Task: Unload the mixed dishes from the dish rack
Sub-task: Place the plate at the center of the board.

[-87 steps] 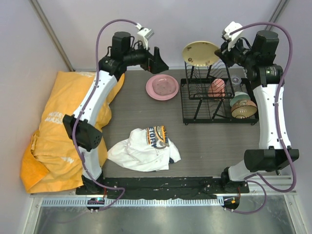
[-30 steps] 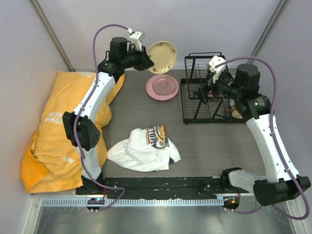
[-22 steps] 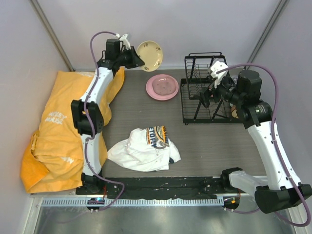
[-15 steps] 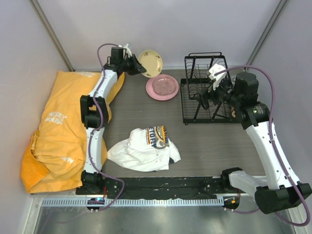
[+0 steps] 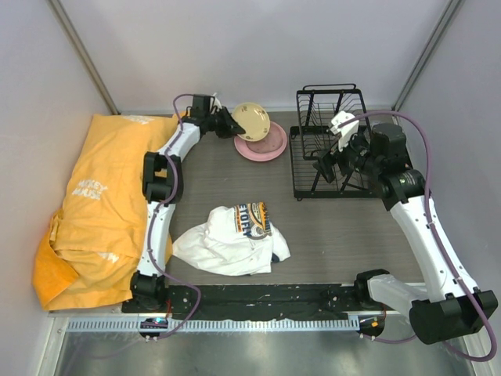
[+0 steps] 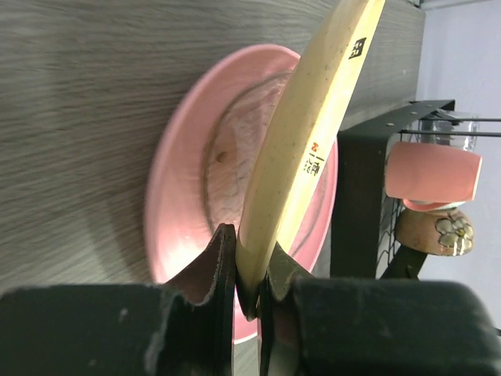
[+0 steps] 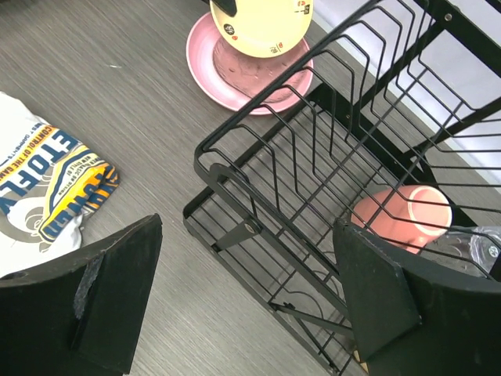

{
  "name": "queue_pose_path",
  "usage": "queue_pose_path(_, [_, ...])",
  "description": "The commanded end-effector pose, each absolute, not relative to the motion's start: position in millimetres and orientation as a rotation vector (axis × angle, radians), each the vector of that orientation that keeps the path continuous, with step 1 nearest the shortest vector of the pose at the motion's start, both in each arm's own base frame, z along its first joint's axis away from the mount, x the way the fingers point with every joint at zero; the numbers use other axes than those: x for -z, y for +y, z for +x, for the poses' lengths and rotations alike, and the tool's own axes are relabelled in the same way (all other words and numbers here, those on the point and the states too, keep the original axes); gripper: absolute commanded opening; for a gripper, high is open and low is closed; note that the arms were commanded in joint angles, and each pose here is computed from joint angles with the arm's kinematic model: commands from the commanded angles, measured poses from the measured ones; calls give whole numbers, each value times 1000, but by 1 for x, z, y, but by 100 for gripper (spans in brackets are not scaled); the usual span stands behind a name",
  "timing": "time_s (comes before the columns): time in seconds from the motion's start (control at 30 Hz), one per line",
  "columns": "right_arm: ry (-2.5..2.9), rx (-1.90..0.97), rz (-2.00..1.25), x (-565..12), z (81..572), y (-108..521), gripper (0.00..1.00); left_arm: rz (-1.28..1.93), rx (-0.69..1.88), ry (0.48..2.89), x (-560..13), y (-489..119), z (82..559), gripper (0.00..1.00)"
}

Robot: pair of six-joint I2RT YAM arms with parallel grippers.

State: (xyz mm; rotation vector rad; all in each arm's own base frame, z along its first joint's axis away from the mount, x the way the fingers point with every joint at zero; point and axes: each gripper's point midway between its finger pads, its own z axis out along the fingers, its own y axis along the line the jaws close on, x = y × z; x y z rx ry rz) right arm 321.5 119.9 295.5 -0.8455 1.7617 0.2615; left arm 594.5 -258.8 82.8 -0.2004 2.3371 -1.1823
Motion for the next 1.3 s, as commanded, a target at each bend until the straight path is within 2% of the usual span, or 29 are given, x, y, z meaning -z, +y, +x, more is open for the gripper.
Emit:
queue_pose_path(0.0, [1696, -188, -819, -313, 325, 113, 94, -93, 1285, 2222, -124, -288, 597, 0])
queue_pose_path(0.23, [1712, -92, -766, -311, 325, 97, 94, -88, 1305, 2266, -109, -304, 584, 11])
queue_pose_path(0.57, [1699, -32, -724, -318, 317, 85, 94, -85, 1299, 2310, -93, -309, 574, 17])
queue_pose_path(0.9, [1701, 2, -697, -317, 311, 77, 94, -76, 1282, 2333, -88, -306, 567, 28])
queue_pose_path(1.0, [1697, 26, -668, -321, 309, 72, 94, -67, 1278, 2334, -91, -307, 564, 34])
queue_pose_path(1.2, [1685, 68, -598, -333, 305, 61, 94, -40, 1267, 2310, -108, -306, 563, 59])
queue_pose_path(1.27, [1685, 86, -567, -337, 304, 56, 94, -31, 1256, 2302, -114, -304, 561, 64])
